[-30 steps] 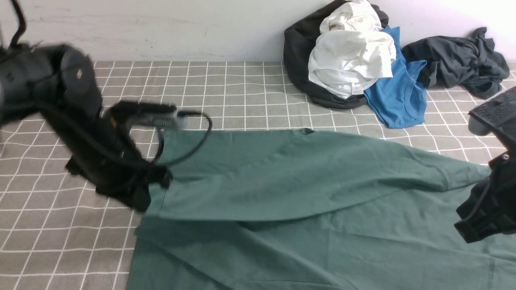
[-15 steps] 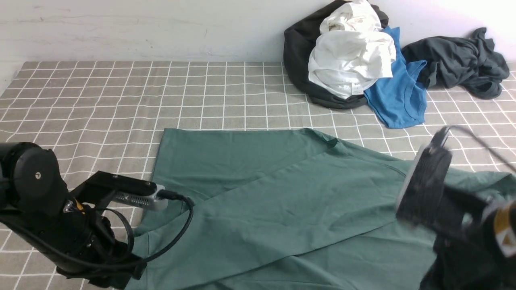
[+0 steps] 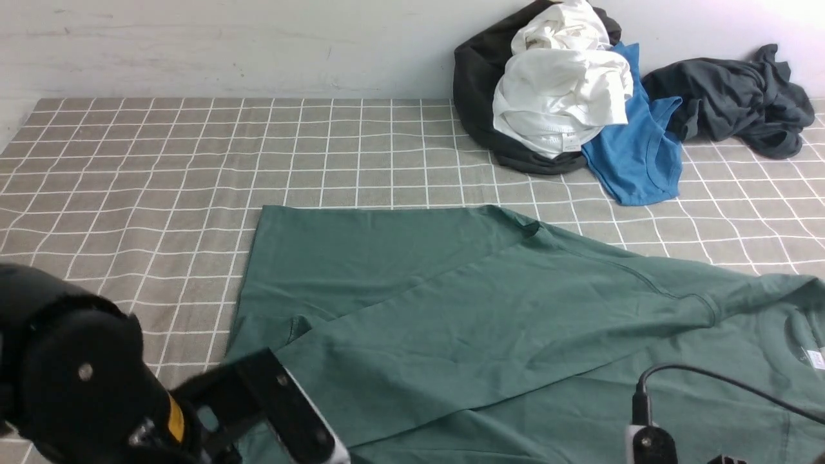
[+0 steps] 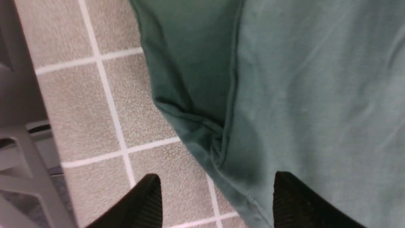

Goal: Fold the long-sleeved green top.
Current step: Use both arms simultaneously to clamp the lower edge of the clothing fabric

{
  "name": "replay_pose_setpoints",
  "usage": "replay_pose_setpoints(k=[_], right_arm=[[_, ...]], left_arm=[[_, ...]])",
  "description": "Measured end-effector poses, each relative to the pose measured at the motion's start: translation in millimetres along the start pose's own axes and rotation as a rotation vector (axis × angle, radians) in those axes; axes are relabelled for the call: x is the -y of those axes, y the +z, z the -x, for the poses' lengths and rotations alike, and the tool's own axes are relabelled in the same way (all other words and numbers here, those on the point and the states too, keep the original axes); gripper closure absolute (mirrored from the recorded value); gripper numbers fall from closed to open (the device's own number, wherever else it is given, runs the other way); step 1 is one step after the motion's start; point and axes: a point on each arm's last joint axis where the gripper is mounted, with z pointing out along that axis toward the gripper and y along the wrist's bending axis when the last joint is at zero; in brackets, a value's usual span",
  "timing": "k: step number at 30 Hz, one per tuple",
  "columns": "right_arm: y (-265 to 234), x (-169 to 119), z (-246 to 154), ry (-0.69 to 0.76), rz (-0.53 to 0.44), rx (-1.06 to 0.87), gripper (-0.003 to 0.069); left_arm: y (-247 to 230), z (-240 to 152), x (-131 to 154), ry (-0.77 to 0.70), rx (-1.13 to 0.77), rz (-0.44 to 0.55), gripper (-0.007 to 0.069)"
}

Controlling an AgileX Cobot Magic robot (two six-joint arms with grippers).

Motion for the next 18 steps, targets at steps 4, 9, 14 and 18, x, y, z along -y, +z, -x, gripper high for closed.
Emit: replay_pose_setpoints(k=[4,9,14,18], right_arm=[[4.7,1.8,1.2,-0.009,-0.042,0.044,0.0225],[16.6,3.5,2.2,-0.01,-0.012,0.005,0.0265],[22.5,7.1,5.8,-0.011,-0.018,0.008,0.0343],[18.4,12.3,12.5,-0.012,-0.037,0.031,0.0492]], left_arm=[[26.0,-15.5,18.6,0.184,-0.061,0.016,0.0116],[45.5,-27.6,26.4,0.291,-0.052,0.034,0.0116],[51.7,-29.3,26.1,0.306,-0.012,0.052,0.0116],[55.0,-31.9,25.7,0.315,-0.006,0.057,0.0116]])
